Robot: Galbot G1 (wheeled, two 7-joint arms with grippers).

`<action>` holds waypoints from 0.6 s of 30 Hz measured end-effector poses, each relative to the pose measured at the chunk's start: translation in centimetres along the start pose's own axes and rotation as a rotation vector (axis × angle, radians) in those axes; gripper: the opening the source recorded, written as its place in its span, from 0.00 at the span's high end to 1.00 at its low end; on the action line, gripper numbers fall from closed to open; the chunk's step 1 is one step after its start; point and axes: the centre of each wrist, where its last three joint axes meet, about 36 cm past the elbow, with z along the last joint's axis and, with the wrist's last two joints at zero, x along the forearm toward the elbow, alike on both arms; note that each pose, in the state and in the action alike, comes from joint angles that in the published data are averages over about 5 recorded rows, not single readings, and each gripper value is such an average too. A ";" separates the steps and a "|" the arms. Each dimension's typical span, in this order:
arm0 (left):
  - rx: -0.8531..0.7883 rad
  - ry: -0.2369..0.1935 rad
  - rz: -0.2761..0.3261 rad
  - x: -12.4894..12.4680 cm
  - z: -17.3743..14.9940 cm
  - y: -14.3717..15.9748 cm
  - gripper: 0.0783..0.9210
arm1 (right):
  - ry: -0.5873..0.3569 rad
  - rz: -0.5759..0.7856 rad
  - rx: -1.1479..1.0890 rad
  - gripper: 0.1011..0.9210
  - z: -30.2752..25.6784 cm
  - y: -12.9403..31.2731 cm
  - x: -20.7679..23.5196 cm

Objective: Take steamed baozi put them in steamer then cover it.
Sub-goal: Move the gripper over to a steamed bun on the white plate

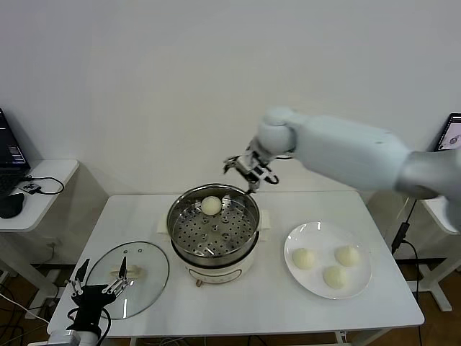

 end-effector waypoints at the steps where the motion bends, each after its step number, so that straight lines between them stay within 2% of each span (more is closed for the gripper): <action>1: -0.002 -0.001 0.001 -0.1 -0.1 0.0 0.12 | 0.007 -0.007 -0.030 0.12 0.6 1.1 0.3; 9: -0.018 -0.004 -0.004 -0.4 -0.3 0.7 0.12 | 0.058 -0.082 -0.208 0.12 4.1 9.4 0.0; 18: -0.023 -0.005 -0.012 -0.6 -0.4 0.9 0.12 | 0.087 -0.138 -0.302 0.12 5.2 15.0 -3.3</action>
